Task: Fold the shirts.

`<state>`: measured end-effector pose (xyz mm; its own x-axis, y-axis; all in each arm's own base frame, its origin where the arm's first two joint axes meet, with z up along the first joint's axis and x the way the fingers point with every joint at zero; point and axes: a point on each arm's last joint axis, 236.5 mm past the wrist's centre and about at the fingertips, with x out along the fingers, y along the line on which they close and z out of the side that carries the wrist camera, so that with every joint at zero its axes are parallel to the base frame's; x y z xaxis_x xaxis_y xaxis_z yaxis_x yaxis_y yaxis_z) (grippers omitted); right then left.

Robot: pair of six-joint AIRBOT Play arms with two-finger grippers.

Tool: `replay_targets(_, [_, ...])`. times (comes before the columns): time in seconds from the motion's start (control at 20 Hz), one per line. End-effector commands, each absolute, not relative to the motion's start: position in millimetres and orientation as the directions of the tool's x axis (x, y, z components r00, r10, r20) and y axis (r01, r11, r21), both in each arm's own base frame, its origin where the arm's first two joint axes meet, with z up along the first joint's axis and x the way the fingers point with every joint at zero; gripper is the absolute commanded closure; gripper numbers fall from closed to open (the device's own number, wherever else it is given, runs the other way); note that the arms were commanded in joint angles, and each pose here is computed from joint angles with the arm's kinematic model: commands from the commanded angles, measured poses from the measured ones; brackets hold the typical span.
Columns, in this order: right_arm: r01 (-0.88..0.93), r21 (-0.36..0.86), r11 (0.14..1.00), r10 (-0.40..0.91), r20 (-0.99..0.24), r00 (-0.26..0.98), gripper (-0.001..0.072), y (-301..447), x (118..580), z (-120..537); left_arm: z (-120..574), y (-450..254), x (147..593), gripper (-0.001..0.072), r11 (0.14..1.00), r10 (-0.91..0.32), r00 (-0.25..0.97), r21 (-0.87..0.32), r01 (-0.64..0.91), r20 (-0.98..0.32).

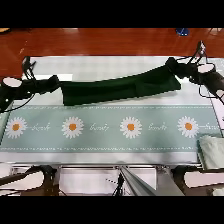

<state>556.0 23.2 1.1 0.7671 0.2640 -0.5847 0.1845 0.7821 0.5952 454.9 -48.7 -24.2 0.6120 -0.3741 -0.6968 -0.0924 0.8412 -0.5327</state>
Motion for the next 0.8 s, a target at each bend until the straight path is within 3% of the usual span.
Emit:
replay_targets(0.0, [0.209, 0.582, 0.786, 0.253, -0.611, 0.75, 0.0674, 21, 557, -20, -50, -61, 452, 0.0689, 0.861, -0.391, 0.564, -0.506, -0.055, -0.727])
replay_targets(0.1, [0.206, 0.572, 0.794, 0.249, -0.615, 0.749, 0.0672, 20, 557, -21, -63, -68, 446, 0.0687, 0.855, -0.414, 0.523, -0.516, -0.058, -0.745])
replay_targets(0.15, [0.207, 0.571, 0.794, 0.246, -0.614, 0.75, 0.0623, 18, 557, -21, -68, -71, 442, 0.0651, 0.851, -0.428, 0.5, -0.522, -0.058, -0.753])
replay_targets(0.2, [0.208, 0.571, 0.794, 0.243, -0.612, 0.753, 0.0486, 15, 557, -19, -71, -72, 437, 0.0525, 0.851, -0.438, 0.48, -0.523, -0.054, -0.761])
replay_targets(0.25, [0.201, 0.565, 0.8, 0.238, -0.607, 0.758, 0.04, 11, 557, -14, -72, -70, 434, 0.0361, 0.853, -0.44, 0.466, -0.519, -0.049, -0.768])
replay_targets(0.3, [0.178, 0.541, 0.822, 0.228, -0.599, 0.768, 0.0347, 3, 556, -4, -73, -67, 430, 0.0219, 0.853, -0.445, 0.453, -0.52, -0.05, -0.773])
replay_targets(0.35, [0.156, 0.501, 0.851, 0.208, -0.595, 0.776, 0.0347, -8, 554, 5, -72, -64, 425, 0.017, 0.845, -0.457, 0.439, -0.531, -0.058, -0.774])
replay_targets(0.5, [0.103, 0.261, 0.96, 0.104, -0.673, 0.733, 0.0347, -57, 530, 18, -69, -57, 406, 0.0171, 0.814, -0.51, 0.376, -0.576, -0.08, -0.773])
replay_targets(0.6, [0.14, 0.117, 0.983, 0.005, -0.783, 0.622, 0.0174, -97, 504, 7, -68, -59, 397, 0.0172, 0.8, -0.538, 0.342, -0.595, -0.082, -0.77])
replay_targets(0.65, [0.201, 0.114, 0.973, -0.026, -0.811, 0.585, 0.0115, -112, 494, 1, -67, -61, 394, 0.0172, 0.796, -0.547, 0.33, -0.6, -0.079, -0.769])
replay_targets(0.75, [0.305, 0.214, 0.928, 0.015, -0.84, 0.543, 0.0104, -124, 480, -13, -67, -66, 392, 0.0172, 0.793, -0.557, 0.317, -0.605, -0.072, -0.768])
